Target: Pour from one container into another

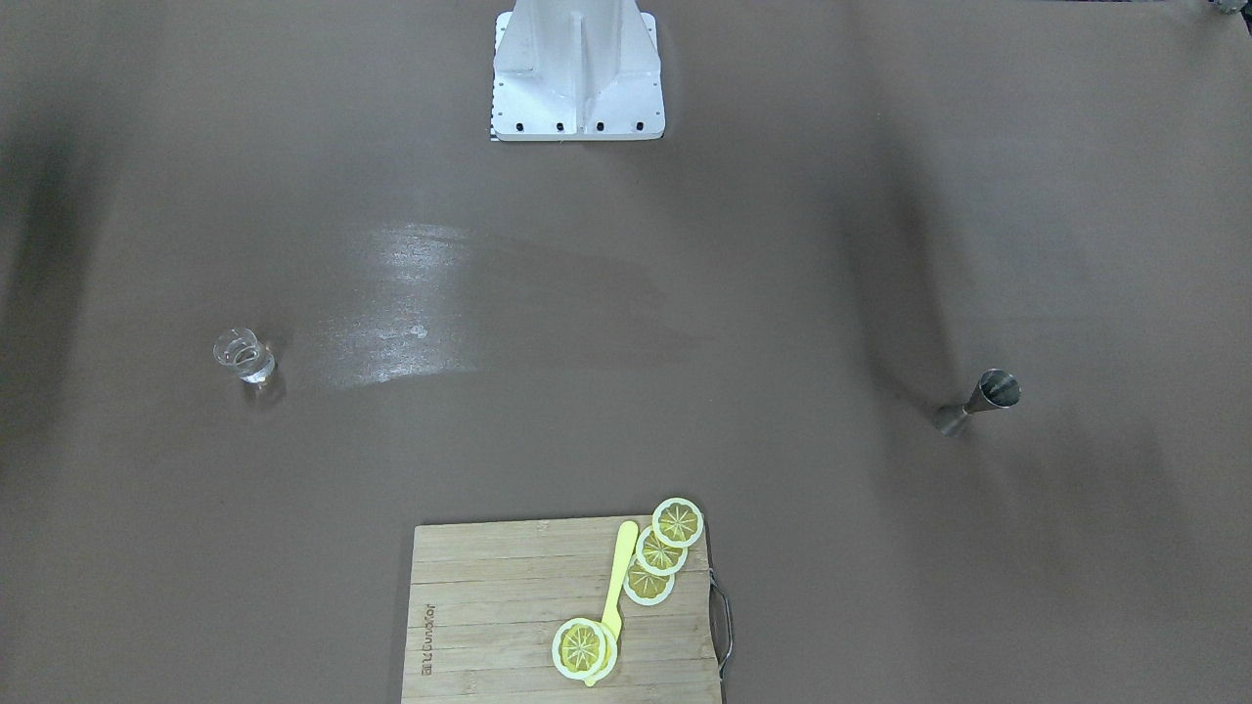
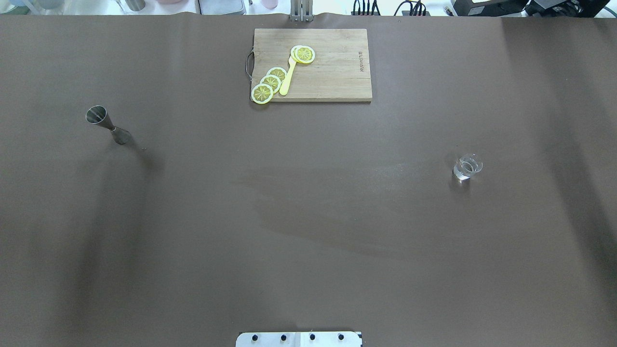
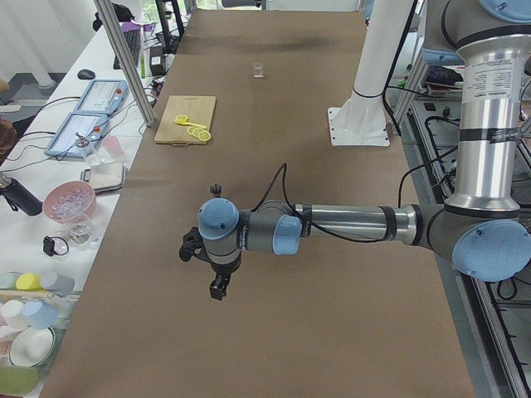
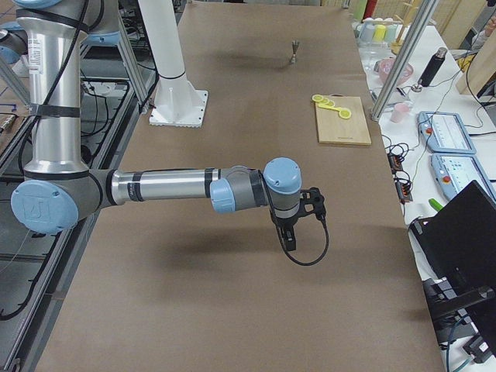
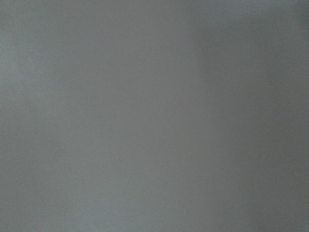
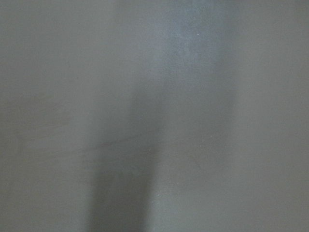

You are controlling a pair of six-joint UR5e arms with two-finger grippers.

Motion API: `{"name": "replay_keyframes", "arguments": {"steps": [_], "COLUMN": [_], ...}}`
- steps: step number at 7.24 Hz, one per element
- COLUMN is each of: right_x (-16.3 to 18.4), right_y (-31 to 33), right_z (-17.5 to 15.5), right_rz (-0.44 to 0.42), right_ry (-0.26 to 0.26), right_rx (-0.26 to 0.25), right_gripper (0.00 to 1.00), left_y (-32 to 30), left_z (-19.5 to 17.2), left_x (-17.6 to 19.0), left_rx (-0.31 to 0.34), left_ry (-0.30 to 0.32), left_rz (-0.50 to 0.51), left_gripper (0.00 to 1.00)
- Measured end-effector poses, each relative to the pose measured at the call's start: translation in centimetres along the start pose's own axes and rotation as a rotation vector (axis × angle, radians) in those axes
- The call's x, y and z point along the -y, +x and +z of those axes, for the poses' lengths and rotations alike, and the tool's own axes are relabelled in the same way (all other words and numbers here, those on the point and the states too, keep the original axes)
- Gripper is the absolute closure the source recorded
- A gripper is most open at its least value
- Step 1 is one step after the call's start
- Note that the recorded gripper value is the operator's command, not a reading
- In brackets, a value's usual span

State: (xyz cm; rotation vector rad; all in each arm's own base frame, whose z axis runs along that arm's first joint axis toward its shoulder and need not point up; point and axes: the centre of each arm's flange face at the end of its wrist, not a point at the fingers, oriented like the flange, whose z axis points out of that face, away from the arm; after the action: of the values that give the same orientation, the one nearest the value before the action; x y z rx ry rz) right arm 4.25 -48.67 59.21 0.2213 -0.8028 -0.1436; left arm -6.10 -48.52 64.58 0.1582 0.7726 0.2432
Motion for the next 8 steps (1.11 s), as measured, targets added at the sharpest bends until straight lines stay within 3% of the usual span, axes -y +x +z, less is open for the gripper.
{"name": "replay_keyframes", "arguments": {"steps": [4, 6, 8], "right_x": [2.5, 2.1, 2.0], "right_y": [-1.8, -2.5, -2.9], "right_z": [0.2, 0.3, 0.2], "right_rz": [-0.039, -0.038, -0.042], "right_ry": [0.006, 0.001, 0.002], "right_rx": [0.018, 0.073, 0.096], "right_gripper": [0.00, 0.00, 0.00], "left_y": [0.0, 0.0, 0.0], "left_z": [0.0, 0.0, 0.0], "left_x": [0.0, 0.0, 0.0], "left_rx": [0.000, 0.000, 0.001], "left_ry": [0.001, 0.000, 0.000], "left_rz": [0.000, 0.000, 0.001], "left_gripper": [0.01, 0.01, 0.01]}}
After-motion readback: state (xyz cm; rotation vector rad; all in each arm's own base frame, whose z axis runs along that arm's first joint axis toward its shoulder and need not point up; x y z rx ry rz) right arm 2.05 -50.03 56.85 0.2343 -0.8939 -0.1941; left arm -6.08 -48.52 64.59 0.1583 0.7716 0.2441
